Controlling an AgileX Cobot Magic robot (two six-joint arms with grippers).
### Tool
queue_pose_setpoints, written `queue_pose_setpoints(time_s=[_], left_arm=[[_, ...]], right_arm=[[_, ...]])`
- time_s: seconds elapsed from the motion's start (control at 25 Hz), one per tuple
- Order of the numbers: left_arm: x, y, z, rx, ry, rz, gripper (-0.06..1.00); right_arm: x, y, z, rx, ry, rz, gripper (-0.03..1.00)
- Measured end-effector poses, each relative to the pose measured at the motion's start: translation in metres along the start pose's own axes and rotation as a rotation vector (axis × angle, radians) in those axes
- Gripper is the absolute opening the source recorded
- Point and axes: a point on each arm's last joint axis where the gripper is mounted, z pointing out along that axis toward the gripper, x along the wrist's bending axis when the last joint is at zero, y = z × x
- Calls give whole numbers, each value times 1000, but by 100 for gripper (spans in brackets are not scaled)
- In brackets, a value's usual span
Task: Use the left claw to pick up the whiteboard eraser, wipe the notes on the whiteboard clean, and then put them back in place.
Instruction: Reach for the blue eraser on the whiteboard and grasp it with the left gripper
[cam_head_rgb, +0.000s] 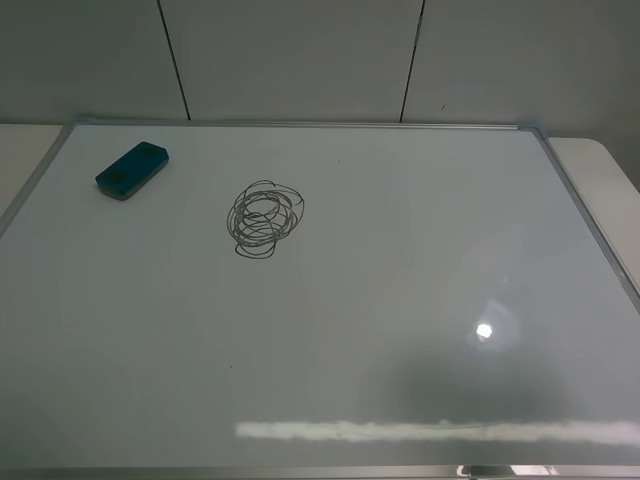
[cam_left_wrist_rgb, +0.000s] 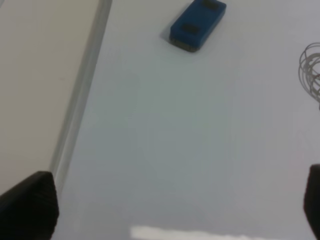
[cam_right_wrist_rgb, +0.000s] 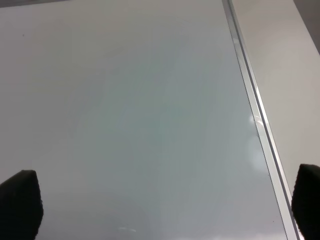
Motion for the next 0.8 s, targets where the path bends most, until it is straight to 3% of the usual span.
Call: queue_pose_setpoints(time_s=[0.8], left_arm=[[0,0,0,0,0,0,99]], right_arm=[[0,0,0,0,0,0,99]])
